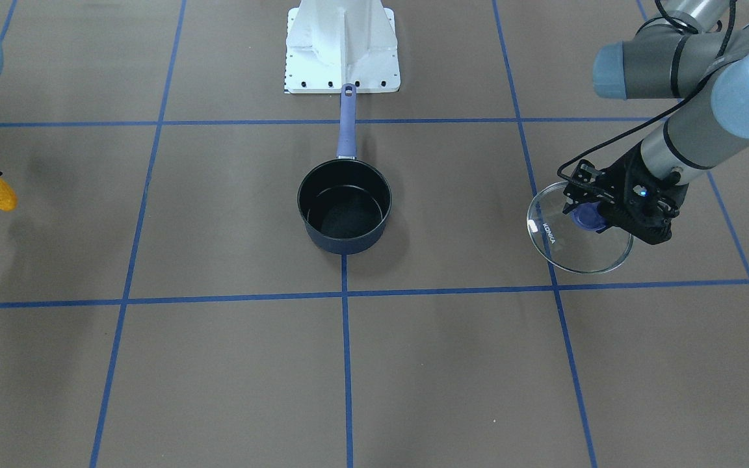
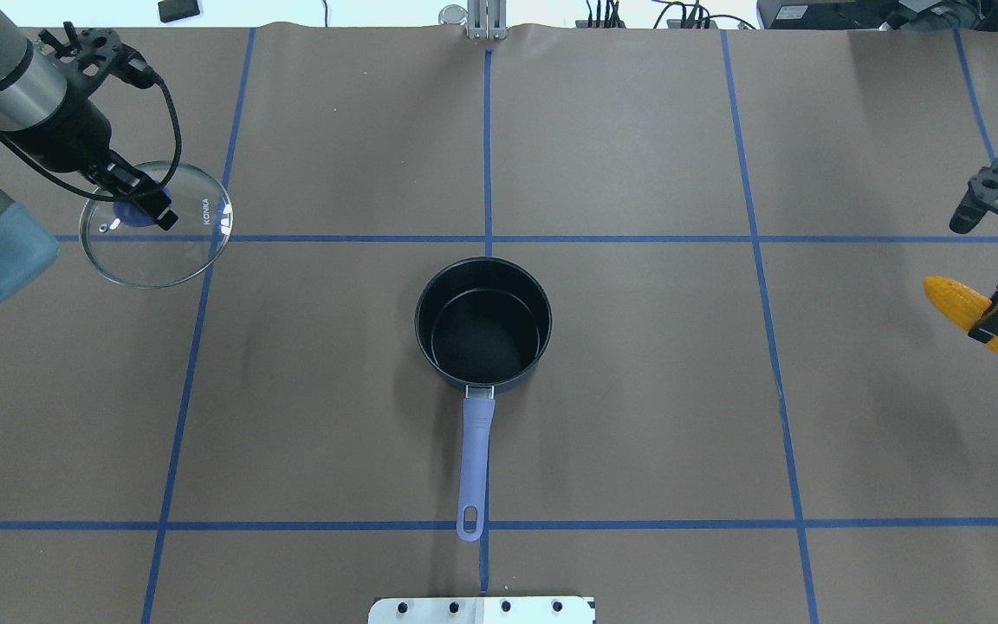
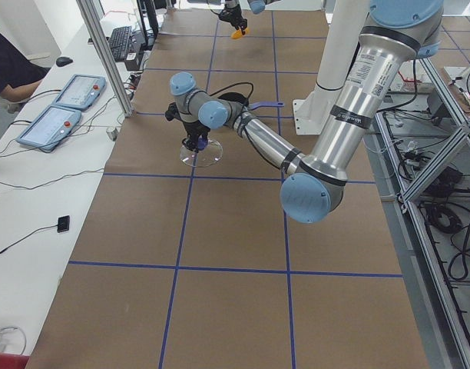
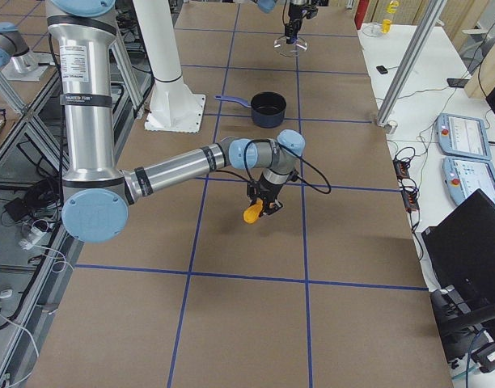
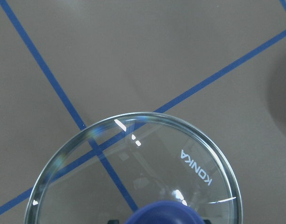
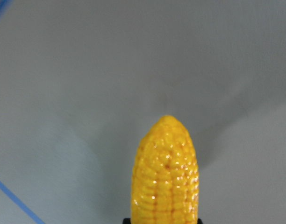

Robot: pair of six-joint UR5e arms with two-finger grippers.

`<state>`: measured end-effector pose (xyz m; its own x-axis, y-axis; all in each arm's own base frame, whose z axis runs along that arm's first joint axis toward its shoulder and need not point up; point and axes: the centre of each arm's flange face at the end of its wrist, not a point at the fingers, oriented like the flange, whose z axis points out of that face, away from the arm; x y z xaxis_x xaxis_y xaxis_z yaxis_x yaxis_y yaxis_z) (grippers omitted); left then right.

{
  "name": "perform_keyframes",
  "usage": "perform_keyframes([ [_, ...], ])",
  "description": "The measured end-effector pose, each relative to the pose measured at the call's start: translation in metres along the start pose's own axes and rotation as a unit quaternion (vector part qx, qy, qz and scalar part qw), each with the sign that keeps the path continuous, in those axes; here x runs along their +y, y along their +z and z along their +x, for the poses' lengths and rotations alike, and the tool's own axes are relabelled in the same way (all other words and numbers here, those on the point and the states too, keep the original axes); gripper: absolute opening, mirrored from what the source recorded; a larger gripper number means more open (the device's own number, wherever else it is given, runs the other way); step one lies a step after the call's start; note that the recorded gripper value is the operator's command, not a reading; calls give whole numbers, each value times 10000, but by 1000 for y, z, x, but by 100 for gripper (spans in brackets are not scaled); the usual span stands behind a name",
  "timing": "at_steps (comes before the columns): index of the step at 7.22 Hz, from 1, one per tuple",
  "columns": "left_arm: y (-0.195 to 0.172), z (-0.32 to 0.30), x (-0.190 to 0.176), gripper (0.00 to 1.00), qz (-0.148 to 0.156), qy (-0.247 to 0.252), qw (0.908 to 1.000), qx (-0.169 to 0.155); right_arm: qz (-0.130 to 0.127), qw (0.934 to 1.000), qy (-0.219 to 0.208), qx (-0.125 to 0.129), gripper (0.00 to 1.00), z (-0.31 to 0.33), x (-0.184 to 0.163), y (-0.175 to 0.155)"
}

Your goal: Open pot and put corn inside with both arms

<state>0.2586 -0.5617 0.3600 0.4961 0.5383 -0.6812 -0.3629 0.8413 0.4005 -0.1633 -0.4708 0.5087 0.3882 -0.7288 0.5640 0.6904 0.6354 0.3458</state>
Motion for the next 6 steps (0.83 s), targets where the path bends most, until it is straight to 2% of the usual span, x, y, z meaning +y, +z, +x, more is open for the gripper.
perform_keyframes([
  [2,15,-21,11,55,-128,170,9998,-25,468,9970,529,-308,22,-41,-63,-42],
  [4,29,-51,21,55,-115,272,9996,-39,650,9894,1174,-550,22,-120,-144,-64],
  [6,49,-97,35,55,-9,324,9995,-10,860,9817,1524,-752,22,-188,-195,-72],
])
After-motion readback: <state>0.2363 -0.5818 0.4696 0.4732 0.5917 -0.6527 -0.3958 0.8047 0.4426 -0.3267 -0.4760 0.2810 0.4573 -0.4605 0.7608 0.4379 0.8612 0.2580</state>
